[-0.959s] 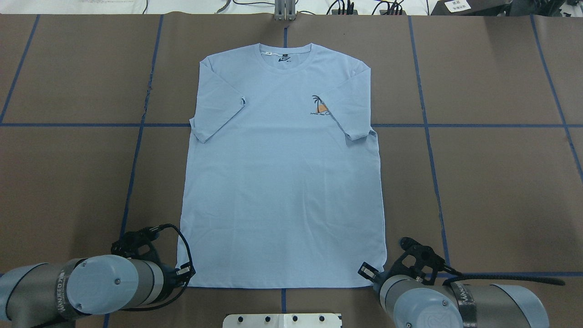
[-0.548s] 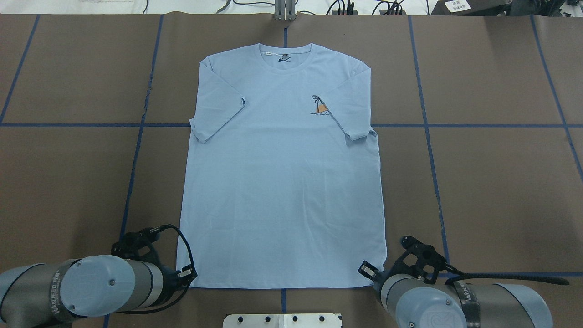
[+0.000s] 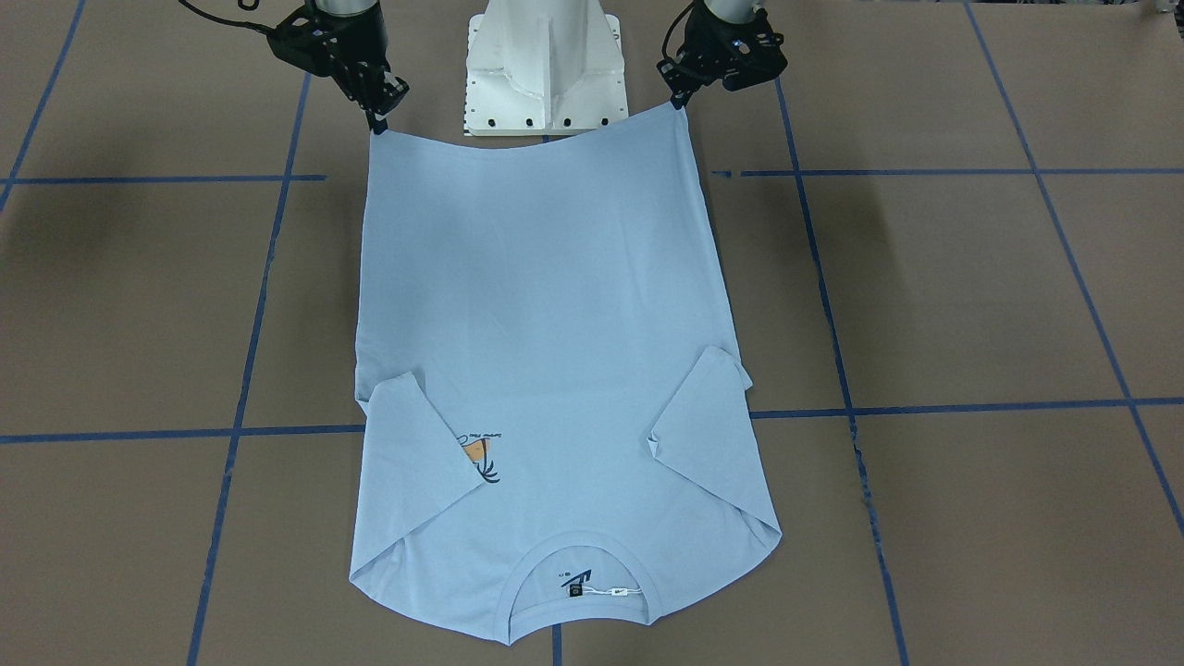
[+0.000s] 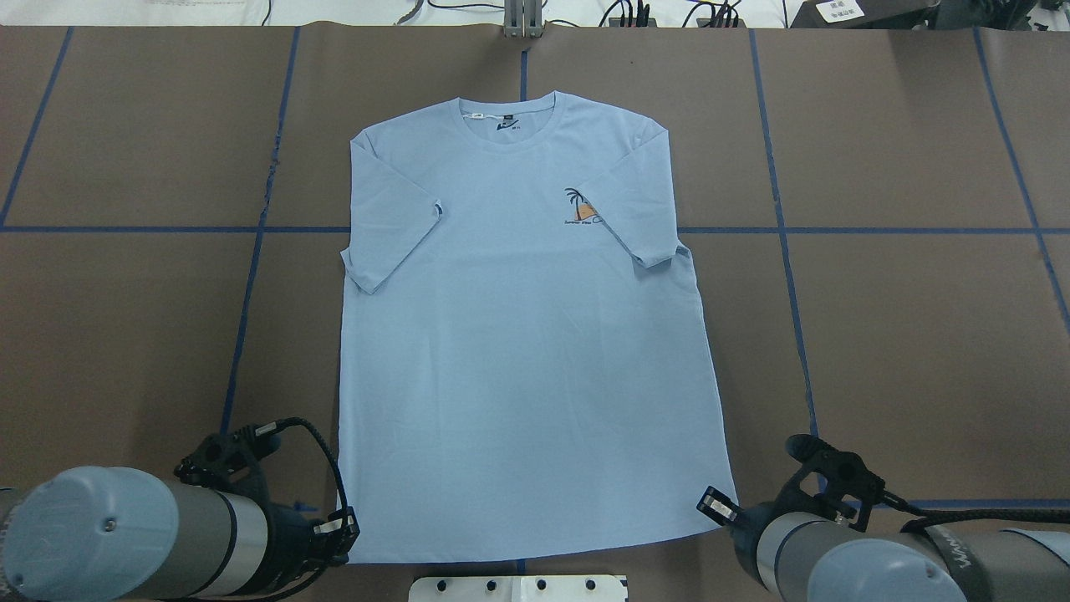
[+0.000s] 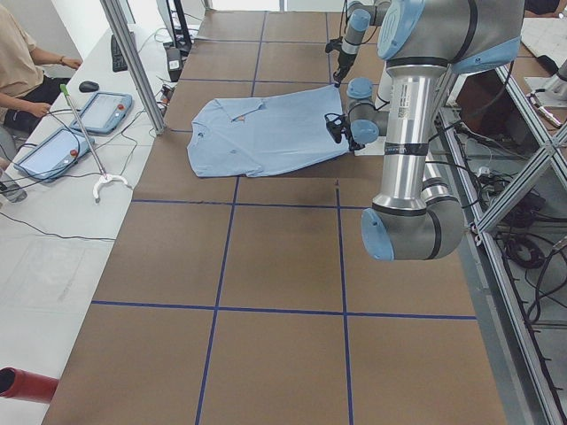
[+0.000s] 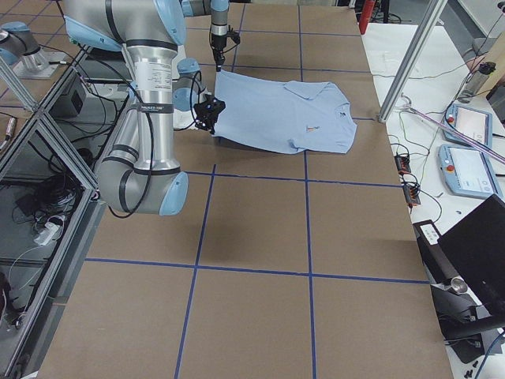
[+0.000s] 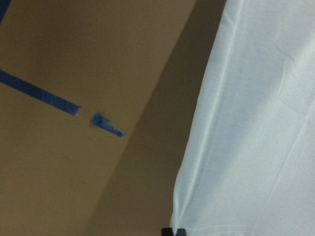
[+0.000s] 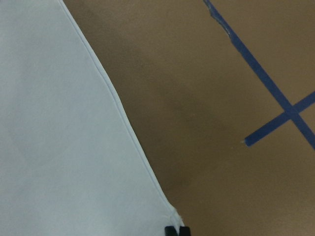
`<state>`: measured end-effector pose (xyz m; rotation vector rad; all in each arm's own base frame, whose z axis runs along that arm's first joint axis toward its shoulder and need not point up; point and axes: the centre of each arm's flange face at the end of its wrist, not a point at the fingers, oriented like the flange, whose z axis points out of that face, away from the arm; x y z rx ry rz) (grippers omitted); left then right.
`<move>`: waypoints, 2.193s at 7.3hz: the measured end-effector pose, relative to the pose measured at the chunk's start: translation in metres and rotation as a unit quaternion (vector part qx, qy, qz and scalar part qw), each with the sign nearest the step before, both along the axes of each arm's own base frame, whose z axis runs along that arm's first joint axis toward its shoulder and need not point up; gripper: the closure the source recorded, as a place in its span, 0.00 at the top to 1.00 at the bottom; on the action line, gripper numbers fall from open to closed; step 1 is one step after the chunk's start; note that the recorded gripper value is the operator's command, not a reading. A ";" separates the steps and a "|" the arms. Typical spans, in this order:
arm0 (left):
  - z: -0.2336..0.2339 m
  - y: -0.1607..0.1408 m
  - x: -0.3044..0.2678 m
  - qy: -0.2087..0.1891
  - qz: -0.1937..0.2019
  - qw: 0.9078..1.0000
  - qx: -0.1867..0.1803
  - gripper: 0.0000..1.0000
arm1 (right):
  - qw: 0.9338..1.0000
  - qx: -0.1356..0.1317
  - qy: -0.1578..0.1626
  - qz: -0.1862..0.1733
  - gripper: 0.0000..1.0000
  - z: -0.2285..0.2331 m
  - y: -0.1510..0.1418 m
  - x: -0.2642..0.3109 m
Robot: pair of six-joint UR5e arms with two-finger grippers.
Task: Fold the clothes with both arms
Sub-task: 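Grasp both hem corners with the left and right grippers, then lift the hem with both grippers and fold it toward the collar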
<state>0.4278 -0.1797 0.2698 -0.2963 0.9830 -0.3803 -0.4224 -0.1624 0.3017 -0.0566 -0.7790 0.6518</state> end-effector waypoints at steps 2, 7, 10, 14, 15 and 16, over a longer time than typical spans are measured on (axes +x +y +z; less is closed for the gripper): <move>-0.015 -0.018 -0.024 0.018 -0.024 1.000 0.009 0.00 | 1.000 0.017 -0.013 0.018 0.00 -0.018 -0.024 0.012; -0.009 -0.212 -0.027 -0.028 -0.152 0.982 0.108 0.00 | 0.991 0.116 0.059 0.043 0.00 -0.041 -0.250 -0.013; 0.021 -0.311 -0.021 -0.062 -0.200 0.965 0.156 0.00 | 0.991 0.108 0.038 0.066 0.00 -0.016 -0.392 -0.036; 0.085 -0.401 0.000 -0.097 -0.239 0.946 0.198 0.00 | 0.990 0.110 0.071 0.044 0.00 0.013 -0.494 -0.058; 0.092 -0.410 0.002 -0.106 -0.238 0.943 0.207 0.00 | 0.990 0.111 0.077 0.039 0.00 0.011 -0.505 -0.062; 0.098 -0.415 0.003 -0.107 -0.238 0.942 0.213 0.00 | 0.990 0.109 0.082 0.037 0.00 0.010 -0.512 -0.066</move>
